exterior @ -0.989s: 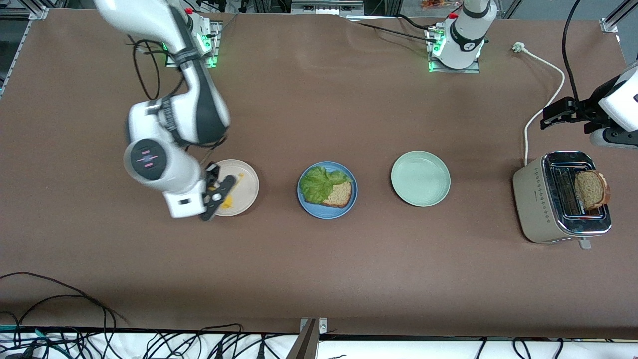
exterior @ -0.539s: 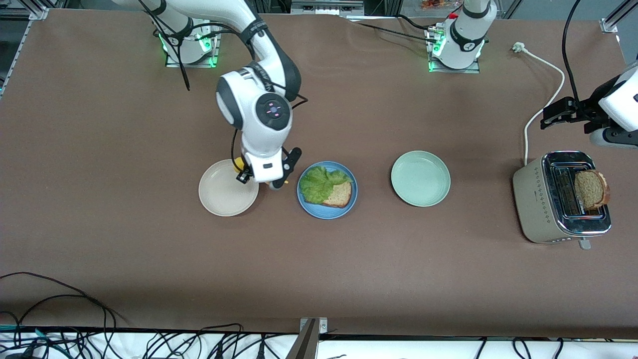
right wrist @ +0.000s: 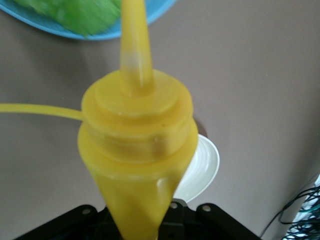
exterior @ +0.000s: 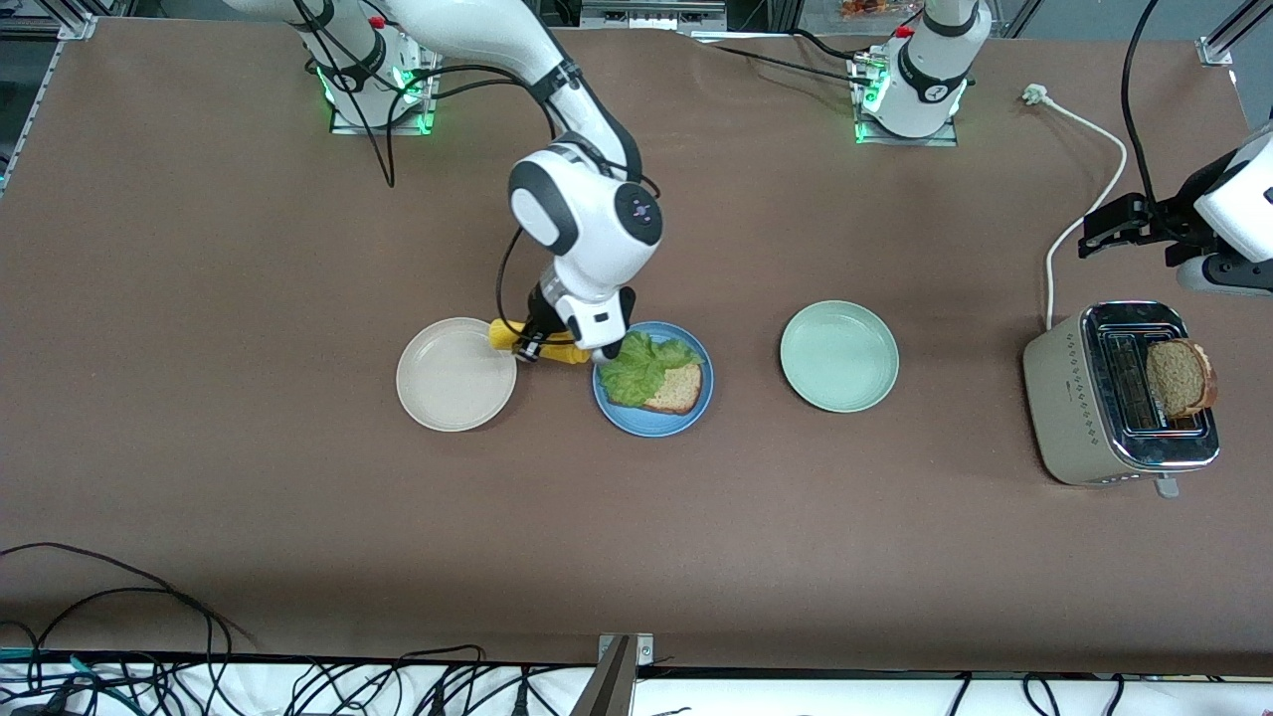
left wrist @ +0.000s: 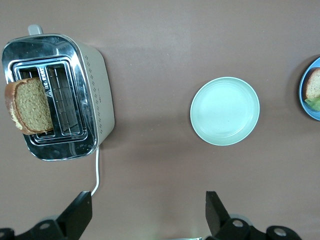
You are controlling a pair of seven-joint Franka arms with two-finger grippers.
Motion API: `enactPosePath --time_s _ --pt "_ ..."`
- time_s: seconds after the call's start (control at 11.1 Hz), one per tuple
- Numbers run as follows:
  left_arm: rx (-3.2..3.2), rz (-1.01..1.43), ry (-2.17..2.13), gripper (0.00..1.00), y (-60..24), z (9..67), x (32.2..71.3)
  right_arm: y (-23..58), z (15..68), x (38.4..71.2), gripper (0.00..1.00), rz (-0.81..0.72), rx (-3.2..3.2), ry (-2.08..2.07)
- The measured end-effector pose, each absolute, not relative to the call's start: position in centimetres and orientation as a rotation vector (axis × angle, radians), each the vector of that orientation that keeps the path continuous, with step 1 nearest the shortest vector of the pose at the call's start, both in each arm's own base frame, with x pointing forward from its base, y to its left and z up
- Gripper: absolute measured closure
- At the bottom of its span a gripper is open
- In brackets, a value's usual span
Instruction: Make sandwich in blue plate with both arms
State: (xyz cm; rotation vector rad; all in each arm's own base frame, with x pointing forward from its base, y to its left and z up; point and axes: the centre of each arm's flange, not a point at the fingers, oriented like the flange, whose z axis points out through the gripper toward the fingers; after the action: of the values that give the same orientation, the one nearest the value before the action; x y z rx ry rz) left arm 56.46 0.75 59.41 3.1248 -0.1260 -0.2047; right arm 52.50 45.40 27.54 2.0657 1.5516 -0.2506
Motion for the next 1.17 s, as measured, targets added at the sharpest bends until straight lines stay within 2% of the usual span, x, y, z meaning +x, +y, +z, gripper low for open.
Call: enactPosePath --time_s 0.18,0.54,0.81,1.17 --pt "3.125 -0.205 -0.126 0.00 0.8 59.4 56.5 47.2 25.9 50.8 0.85 -0.244 1.977 1.564" --pt "3.125 -0.204 -0.126 0.00 0.7 59.4 56.5 47.7 22.9 50.1 0.85 -0.237 1.787 1.508" --pt "3.125 -0.203 -0.126 0.00 0.7 59.4 56.5 47.5 20.6 50.1 0.85 -0.249 1.731 1.491" --pt "3.125 -0.203 -0.126 0.00 0.7 59.4 56.5 46.9 20.8 51.1 0.85 -0.239 1.705 1.471"
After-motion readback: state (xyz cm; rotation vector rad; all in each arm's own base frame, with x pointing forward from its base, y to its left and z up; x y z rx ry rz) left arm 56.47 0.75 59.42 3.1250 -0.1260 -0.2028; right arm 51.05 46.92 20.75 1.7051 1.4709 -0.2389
